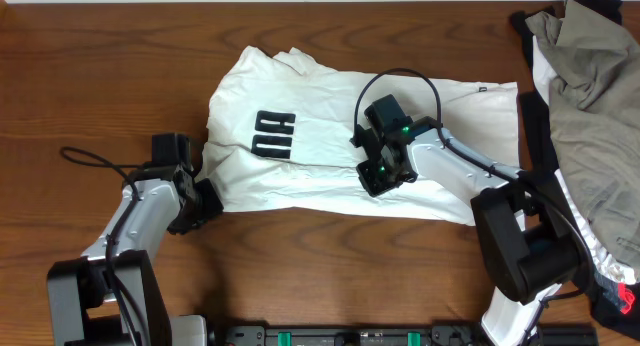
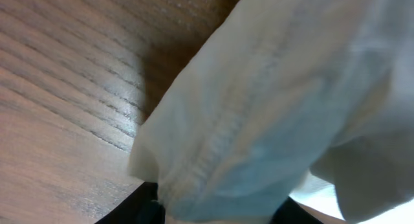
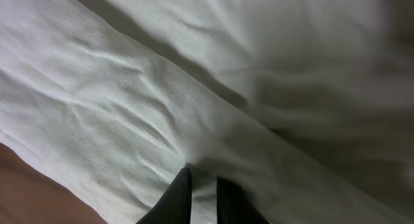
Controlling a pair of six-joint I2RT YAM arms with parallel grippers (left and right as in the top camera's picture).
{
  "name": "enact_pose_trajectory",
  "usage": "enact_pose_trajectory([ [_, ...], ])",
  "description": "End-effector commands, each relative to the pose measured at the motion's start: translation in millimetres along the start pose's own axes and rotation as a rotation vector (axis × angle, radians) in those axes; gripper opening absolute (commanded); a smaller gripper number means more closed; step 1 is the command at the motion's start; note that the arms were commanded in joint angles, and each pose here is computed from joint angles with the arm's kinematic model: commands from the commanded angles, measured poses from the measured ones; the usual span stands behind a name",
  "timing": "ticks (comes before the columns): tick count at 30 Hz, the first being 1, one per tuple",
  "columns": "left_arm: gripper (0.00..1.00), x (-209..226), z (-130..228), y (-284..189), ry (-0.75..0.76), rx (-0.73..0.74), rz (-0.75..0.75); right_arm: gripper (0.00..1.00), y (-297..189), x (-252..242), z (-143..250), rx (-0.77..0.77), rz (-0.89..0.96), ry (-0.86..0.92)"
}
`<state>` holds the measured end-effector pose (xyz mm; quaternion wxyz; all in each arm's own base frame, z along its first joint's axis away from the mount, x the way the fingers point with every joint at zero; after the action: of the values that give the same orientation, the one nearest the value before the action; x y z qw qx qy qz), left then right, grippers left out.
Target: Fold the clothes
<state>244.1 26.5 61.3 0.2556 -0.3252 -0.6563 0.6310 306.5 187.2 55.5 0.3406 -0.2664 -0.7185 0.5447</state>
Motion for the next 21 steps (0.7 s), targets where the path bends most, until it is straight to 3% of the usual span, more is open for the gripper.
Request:
enact_pose_trajectory([
  [1, 0.43, 6, 0, 3, 0.01, -0.011, -0.036, 0.13, 15, -4, 8, 0.052, 0.032, 0.01],
  [3, 0.42, 7, -2, 3, 0.01, -0.024, -0.05, 0.13, 15, -4, 9, 0.056, 0.031, 0.011],
  [5, 0.35, 7, -3, 3, 0.01, -0.031, -0.054, 0.13, 15, -4, 9, 0.058, 0.031, 0.012],
  [6, 0.24, 7, -3, 3, 0.01, -0.033, -0.052, 0.13, 15, -4, 10, 0.059, 0.031, 0.011],
  [7, 0.06, 7, -4, 3, 0.01, -0.036, -0.05, 0.13, 15, -4, 10, 0.059, 0.031, 0.012],
  [12, 0.06, 6, -15, 2, 0.054, -0.101, -0.062, 0.13, 15, -4, 10, 0.059, 0.031, 0.012],
  [17, 0.06, 29, -44, -9, 0.037, -0.334, -0.308, 0.13, 15, -4, 10, 0.06, 0.031, 0.012],
  [21, 0.13, 33, -57, -16, 0.042, -0.432, -0.375, 0.13, 15, -4, 10, 0.064, 0.033, 0.013],
])
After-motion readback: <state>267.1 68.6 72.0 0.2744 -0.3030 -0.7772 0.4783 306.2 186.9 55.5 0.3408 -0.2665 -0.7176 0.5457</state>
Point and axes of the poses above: each gripper's point midway between its finger pads, its own y axis out along the fingers, its own x axis along the line the jaws close on, z = x × y, the point moved 6 cm from there along -y, back along the fingers, and after that the axes turned 13 degrees about -y, right-handed, at the moved point
